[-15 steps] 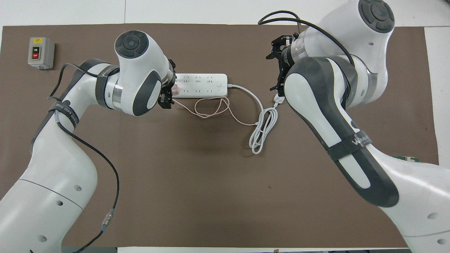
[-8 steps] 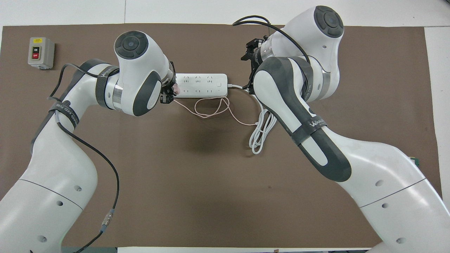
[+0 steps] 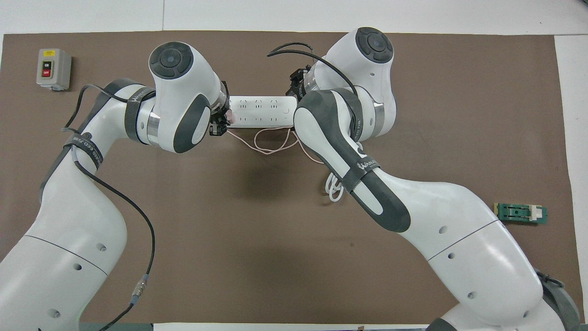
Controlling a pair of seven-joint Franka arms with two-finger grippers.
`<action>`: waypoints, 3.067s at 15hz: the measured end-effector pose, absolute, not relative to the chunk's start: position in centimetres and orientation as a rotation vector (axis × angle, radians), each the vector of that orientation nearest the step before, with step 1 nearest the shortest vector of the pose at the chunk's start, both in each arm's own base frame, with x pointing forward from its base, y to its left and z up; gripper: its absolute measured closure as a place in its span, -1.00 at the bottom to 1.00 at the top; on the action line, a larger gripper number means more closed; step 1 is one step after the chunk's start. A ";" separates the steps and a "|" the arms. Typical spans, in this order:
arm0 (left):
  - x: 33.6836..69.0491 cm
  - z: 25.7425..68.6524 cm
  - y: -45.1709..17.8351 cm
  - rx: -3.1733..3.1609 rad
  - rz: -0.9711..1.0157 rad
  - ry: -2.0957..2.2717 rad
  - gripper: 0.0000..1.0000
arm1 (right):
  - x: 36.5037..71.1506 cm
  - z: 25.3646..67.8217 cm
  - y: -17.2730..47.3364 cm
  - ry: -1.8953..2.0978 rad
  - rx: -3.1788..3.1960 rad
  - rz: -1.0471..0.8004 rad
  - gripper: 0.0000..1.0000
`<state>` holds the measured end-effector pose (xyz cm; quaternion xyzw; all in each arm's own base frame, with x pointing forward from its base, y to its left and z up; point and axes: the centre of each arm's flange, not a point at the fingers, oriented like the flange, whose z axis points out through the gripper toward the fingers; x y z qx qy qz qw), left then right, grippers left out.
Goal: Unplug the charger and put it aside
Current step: 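Grasp the charger with the left gripper while the right gripper holds the strip, then pull the charger out with the left gripper while the right gripper holds the strip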
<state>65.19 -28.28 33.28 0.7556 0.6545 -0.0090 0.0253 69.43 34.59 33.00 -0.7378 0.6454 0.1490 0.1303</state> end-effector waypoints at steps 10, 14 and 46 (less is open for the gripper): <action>65.2 33.3 -28.3 2.335 -0.026 2.023 0.97 | 71.1 31.8 35.3 1.854 -2.127 0.423 -0.97; 65.2 33.3 -28.3 2.335 -0.026 2.023 0.97 | 70.8 31.1 35.9 1.853 -2.139 0.431 -0.97; 65.2 33.4 -28.3 2.340 -0.032 2.027 0.97 | 70.6 27.3 37.0 1.857 -2.085 0.372 -0.92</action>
